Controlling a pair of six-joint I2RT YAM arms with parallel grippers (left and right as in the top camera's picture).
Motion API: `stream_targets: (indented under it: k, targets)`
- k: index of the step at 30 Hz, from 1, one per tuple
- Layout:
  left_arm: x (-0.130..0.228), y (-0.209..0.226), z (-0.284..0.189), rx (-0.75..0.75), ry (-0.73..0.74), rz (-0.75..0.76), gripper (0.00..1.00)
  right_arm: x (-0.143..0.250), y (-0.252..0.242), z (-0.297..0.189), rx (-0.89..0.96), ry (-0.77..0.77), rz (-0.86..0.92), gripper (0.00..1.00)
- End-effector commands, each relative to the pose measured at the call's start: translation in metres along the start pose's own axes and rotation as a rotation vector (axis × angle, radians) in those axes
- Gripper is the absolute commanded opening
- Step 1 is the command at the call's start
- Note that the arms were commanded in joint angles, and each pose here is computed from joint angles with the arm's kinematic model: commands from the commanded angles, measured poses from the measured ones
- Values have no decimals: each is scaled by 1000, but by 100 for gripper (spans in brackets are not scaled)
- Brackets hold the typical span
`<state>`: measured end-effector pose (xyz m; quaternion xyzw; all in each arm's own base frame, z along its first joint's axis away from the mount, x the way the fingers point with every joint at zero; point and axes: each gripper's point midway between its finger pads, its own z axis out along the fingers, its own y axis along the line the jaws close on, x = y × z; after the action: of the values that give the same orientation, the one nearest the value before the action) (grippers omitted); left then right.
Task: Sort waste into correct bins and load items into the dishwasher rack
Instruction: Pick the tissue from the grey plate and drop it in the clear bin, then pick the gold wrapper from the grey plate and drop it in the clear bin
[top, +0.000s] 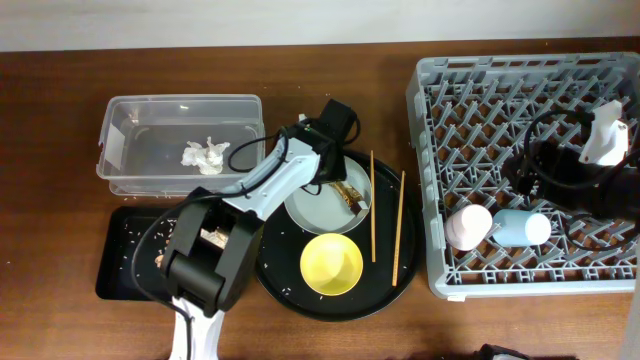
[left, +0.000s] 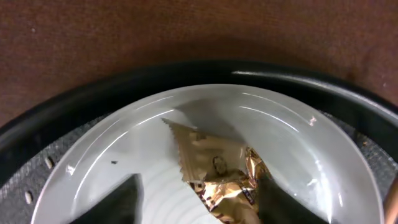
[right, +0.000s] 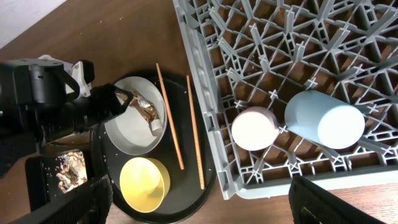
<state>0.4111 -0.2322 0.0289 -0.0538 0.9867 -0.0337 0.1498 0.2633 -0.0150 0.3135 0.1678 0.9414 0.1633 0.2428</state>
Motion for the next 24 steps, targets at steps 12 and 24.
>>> stream_targets:
  k: [12, 24]
  targets:
    - [12, 7, -8, -26, 70, 5, 14, 3, -1, 1, 11, 14, -11, 90]
    - [-15, 2, 8, 6, -8, -164, 66, 3, -1, 1, 12, 13, -11, 90]
